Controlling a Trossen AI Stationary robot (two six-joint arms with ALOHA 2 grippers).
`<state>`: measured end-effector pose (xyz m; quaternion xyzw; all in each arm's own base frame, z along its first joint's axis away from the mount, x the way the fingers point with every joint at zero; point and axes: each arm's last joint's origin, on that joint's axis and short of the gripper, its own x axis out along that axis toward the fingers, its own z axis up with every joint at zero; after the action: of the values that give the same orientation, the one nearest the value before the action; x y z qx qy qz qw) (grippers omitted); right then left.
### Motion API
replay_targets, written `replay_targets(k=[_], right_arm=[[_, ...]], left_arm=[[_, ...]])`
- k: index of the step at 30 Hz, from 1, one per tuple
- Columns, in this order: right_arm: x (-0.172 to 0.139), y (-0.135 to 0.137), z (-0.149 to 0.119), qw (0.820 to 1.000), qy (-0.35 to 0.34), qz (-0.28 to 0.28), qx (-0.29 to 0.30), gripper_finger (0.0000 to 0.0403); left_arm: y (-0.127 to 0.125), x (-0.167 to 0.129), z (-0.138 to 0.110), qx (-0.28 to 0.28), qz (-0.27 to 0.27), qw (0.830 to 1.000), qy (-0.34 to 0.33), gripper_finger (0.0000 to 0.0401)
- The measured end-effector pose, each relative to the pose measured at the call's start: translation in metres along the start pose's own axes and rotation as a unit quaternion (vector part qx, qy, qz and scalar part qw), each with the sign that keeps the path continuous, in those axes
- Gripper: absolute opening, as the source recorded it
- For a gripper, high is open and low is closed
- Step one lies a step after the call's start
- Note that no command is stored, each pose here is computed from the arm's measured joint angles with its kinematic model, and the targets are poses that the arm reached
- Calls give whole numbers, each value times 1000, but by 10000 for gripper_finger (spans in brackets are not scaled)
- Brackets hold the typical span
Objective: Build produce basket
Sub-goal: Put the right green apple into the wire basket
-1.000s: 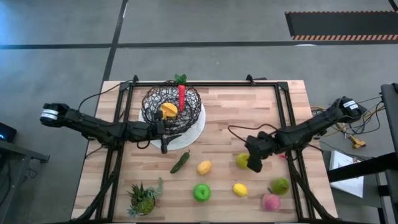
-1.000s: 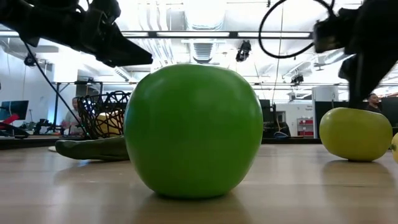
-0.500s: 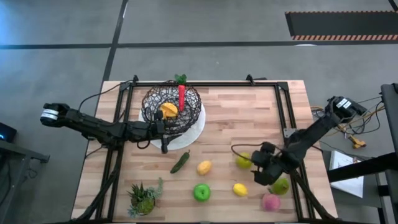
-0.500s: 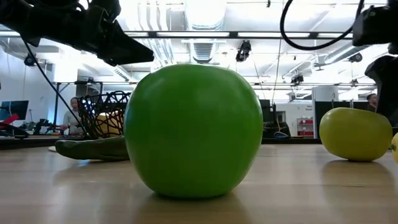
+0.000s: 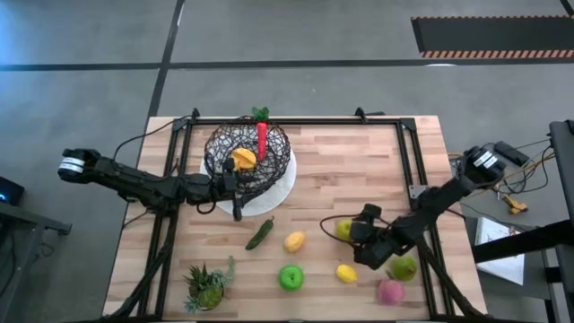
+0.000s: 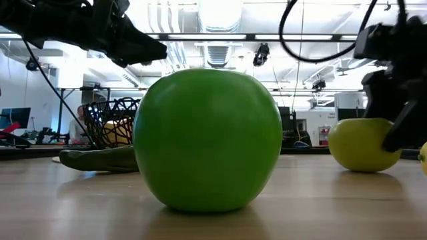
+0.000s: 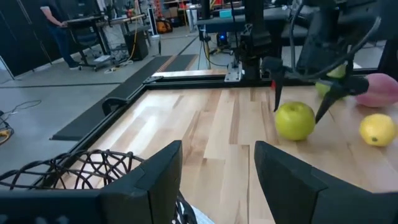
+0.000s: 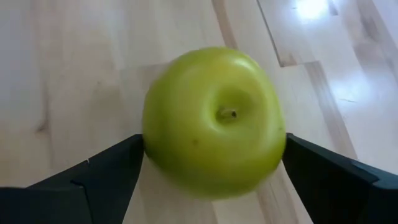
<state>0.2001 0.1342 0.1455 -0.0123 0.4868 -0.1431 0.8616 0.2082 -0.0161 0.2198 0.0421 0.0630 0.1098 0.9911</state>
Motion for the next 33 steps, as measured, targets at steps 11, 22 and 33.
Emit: replay_targets(k=[11,22,33], right_arm=[[25,1,22,998,-23,50,-6,301],[30,-34,86,981,-174,84,-7,288],[33,-127,212,947,-304,98,-27,288]], left_arm=[[0,0,0,-11,0,1000,2,185],[-2,-14,3,0,6,1000,12,185],[1,-38,-9,16,98,994,36,185]])
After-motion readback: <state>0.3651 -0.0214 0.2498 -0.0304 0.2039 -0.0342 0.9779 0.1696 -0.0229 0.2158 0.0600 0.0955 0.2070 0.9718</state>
